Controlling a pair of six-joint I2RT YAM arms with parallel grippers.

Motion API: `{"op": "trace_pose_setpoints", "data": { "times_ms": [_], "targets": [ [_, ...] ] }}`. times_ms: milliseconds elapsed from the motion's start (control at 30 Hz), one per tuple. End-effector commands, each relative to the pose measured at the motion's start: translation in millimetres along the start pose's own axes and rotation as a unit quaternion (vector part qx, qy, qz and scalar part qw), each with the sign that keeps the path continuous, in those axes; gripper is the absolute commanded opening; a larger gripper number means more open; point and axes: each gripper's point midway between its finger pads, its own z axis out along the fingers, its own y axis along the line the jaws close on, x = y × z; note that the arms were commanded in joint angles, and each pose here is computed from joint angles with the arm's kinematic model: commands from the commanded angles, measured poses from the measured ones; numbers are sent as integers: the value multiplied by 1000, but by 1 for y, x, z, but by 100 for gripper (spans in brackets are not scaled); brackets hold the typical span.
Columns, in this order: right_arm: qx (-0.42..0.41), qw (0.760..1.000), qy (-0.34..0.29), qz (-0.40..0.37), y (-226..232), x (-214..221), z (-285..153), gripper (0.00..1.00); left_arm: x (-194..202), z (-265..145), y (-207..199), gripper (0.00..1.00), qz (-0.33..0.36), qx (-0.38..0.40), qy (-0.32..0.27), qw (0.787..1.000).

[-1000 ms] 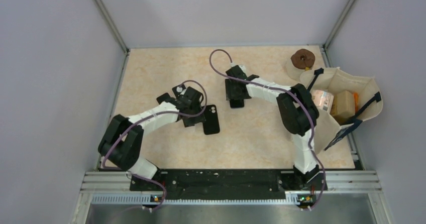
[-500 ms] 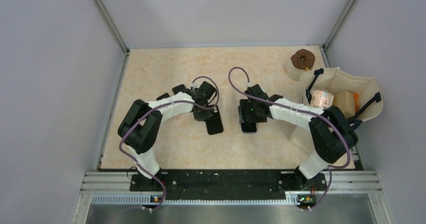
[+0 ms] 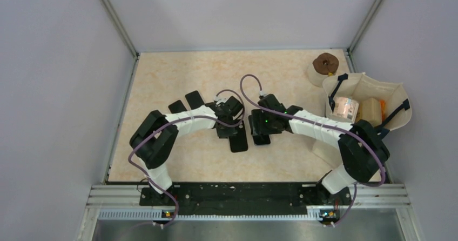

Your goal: Put the phone into the phone case

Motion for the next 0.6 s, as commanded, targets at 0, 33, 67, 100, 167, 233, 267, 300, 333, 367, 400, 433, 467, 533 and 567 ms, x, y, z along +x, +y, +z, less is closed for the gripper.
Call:
{"op": "trace_pose_setpoints", "data": {
  "times_ms": [0, 33, 67, 100, 167, 233, 267, 300, 333, 367, 400, 433, 467, 533, 567],
  "targets": [
    [-33, 998, -50, 0, 41, -28, -9, 28, -2, -23, -6, 36, -35, 30, -13, 999],
    [-35, 998, -54, 0, 48, -30, -9, 28, -4, -28, -2, 39, -40, 30, -21, 999],
    [-34, 998, -56, -3, 54, -29, -8, 28, -7, -33, 2, 40, -47, 30, -31, 998],
    [-34, 998, -58, -6, 60, -28, -8, 28, -10, -37, 7, 42, -51, 28, -40, 998],
    [-30, 998, -61, -18, 73, -25, -5, 28, -14, -42, 22, 43, -58, 17, -55, 997],
    [-18, 998, -64, -24, 81, -23, 0, 28, -15, -43, 36, 43, -65, 10, -61, 996],
    [-11, 998, -61, -26, 83, -22, 4, 28, -14, -43, 42, 43, -70, 12, -61, 996],
    [-5, 998, -61, -27, 85, -21, 8, 28, -14, -43, 46, 42, -75, 14, -61, 995],
    [3, 998, -63, -29, 87, -21, 11, 28, -13, -43, 50, 42, -78, 15, -60, 995],
    [9, 997, -66, -32, 90, -21, 14, 28, -12, -43, 54, 42, -80, 16, -60, 995],
    [17, 997, -70, -35, 92, -22, 16, 29, -13, -43, 56, 42, -83, 18, -62, 994],
    [23, 996, -72, -36, 94, -22, 19, 31, -12, -43, 59, 42, -84, 20, -62, 994],
    [29, 996, -76, -37, 96, -23, 21, 31, -11, -42, 62, 42, -86, 22, -61, 994],
    [41, 995, -77, -39, 99, -23, 26, 32, -8, -42, 67, 42, -91, 27, -58, 994],
    [45, 995, -79, -41, 101, -24, 28, 33, -8, -42, 70, 42, -93, 29, -57, 994]
  ]
}}
